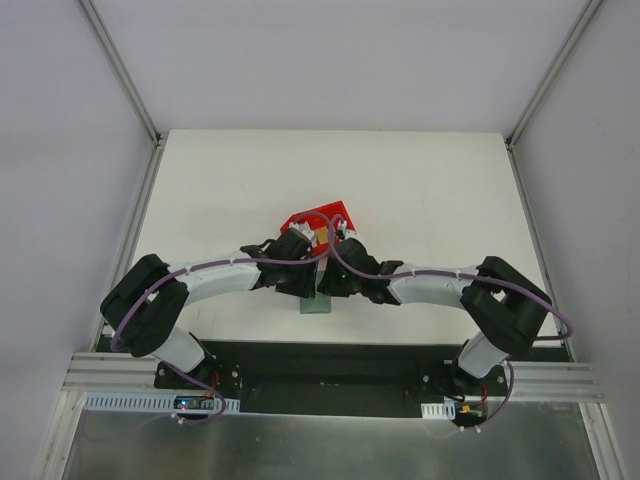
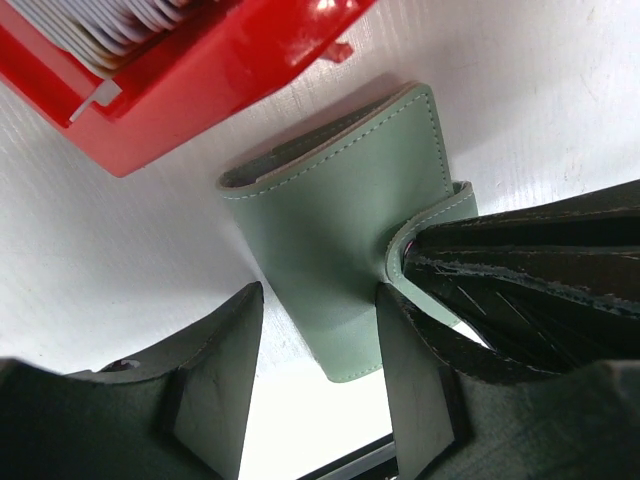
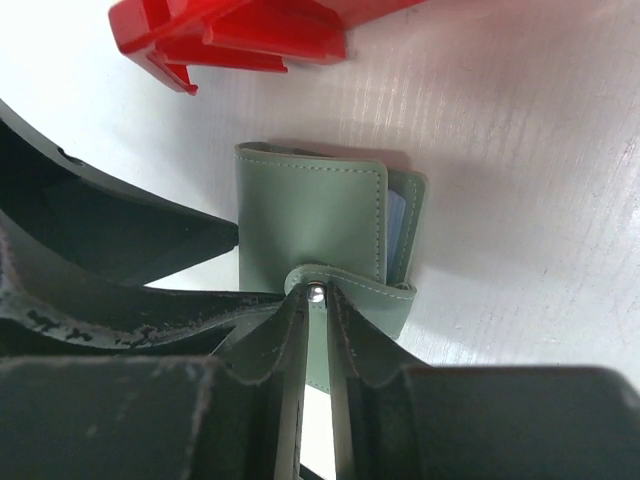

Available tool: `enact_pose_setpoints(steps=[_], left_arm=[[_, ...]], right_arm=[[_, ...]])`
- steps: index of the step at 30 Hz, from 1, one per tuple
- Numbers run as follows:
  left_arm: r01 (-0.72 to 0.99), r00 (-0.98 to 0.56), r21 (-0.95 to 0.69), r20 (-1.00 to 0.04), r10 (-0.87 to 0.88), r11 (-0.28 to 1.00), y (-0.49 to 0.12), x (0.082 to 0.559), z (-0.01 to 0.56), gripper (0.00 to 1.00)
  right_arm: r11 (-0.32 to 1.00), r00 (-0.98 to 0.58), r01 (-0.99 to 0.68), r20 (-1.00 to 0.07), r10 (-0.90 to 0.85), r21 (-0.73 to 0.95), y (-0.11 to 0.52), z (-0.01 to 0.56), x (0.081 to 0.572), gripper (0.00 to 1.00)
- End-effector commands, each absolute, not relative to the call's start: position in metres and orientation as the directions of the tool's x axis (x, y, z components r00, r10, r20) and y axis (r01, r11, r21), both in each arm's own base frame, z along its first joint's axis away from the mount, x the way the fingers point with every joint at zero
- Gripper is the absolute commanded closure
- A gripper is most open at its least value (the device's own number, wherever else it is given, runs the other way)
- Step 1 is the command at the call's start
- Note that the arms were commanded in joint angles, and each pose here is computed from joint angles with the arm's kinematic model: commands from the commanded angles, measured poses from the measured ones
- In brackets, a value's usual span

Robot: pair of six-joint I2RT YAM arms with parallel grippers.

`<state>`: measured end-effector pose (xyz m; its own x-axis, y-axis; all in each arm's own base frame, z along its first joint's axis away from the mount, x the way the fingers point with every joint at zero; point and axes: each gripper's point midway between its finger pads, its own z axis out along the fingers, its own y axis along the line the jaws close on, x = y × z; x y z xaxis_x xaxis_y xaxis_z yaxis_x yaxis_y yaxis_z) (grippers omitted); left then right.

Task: Put the credit cards into the card holder
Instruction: Close the card holder at the center of the board.

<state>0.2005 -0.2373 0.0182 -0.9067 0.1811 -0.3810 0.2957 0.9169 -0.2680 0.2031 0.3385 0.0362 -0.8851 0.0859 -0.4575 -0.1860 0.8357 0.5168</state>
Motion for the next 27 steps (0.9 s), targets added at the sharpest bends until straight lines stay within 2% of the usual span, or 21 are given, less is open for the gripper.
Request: enact_pose_setpoints(steps=[1, 14, 27], left_arm=[[0.291, -0.925, -0.137, -0.292, 0.242, 0.947, -0.200, 0.180, -0.004, 0.53], [0.216, -0.938, -0.138, -0.304, 0.166, 0.967, -0.194, 0.178, -0.008, 0.51], [0.134, -0.947, -0.188, -0.315, 0.069, 0.973, -0.195, 0.175, -0.011, 0.49]], right_arm=[[0.894, -0.896, -0.170, -0.442, 0.035, 0.414, 0.327, 0.021, 0.199, 0.86], [0.962, -0.946, -0.129, -0.320, -0.047, 0.241, 0.301, -0.013, 0.180, 0.88], [0.991, -0.960, -0.105, -0.269, -0.078, 0.087, 0.279, -0.028, 0.168, 0.91]])
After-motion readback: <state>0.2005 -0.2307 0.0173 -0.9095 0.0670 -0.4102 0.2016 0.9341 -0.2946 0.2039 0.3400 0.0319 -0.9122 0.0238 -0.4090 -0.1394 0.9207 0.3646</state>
